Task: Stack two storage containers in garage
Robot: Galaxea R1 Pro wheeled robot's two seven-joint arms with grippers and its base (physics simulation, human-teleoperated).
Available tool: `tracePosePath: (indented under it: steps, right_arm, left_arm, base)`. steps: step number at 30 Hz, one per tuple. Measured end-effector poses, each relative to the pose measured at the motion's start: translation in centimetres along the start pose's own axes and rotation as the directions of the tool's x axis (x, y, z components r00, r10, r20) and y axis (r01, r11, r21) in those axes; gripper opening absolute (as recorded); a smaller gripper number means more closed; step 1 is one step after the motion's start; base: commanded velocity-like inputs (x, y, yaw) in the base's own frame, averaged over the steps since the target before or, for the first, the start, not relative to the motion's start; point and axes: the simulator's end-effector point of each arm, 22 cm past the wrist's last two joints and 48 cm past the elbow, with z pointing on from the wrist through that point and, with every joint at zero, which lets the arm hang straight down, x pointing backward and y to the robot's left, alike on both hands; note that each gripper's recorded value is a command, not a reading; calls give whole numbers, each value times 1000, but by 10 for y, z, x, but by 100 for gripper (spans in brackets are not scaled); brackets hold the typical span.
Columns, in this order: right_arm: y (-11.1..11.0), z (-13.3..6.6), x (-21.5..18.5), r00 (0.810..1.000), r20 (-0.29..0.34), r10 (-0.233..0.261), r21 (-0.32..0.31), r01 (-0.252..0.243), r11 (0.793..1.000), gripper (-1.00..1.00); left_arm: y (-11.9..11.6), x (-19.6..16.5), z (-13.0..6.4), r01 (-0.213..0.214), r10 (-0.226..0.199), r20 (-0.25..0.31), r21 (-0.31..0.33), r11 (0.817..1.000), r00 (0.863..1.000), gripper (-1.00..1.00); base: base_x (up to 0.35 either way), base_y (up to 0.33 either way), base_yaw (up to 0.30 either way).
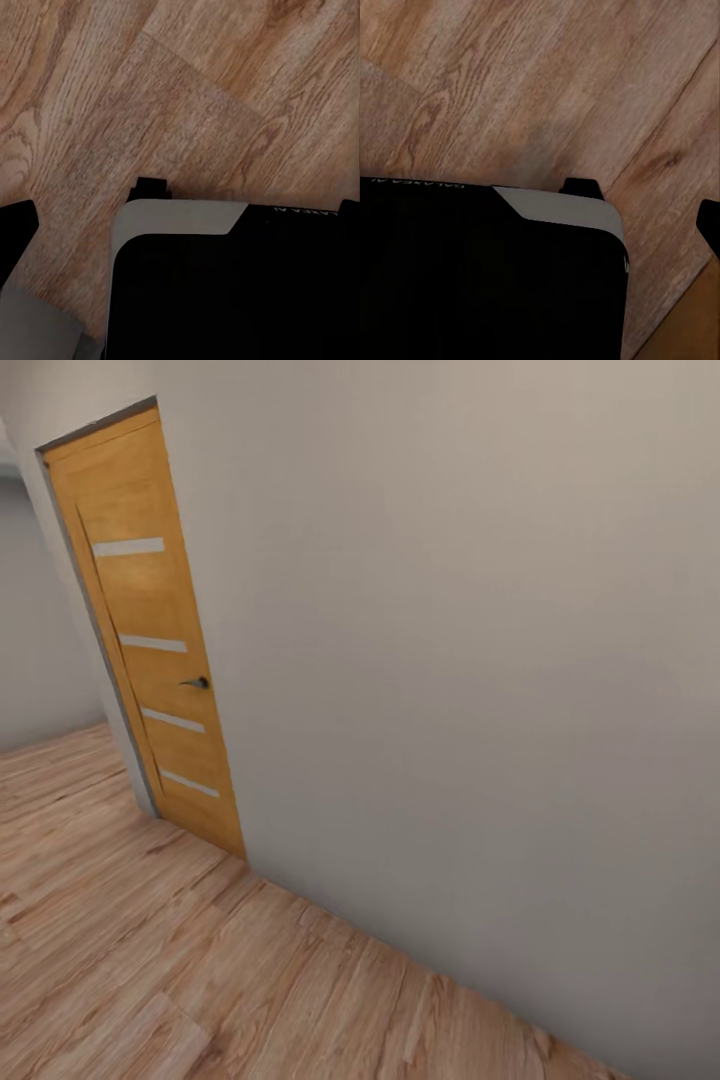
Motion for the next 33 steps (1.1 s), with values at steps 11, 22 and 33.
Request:
tracePosePath:
  steps: [11,22,33]
  right_arm:
    - [0,0,-2,1000,7,1,0,-1,1000,100]
    - [0,0,-2,1000,8,1,0,-1,1000,100]
    - [0,0,-2,1000,7,1,1,-1,1000,100]
  left_arm:
    - [1,0,0,0,0,0,-1,1000,1000,100]
    - [1,0,0,1,-1,0,-2,1000,1000,100]
    - [1,0,0,1,-1,0,-3,1000,1000,100]
  base:
    - [319,0,263]
    - [311,0,269]
    - [284,0,269]
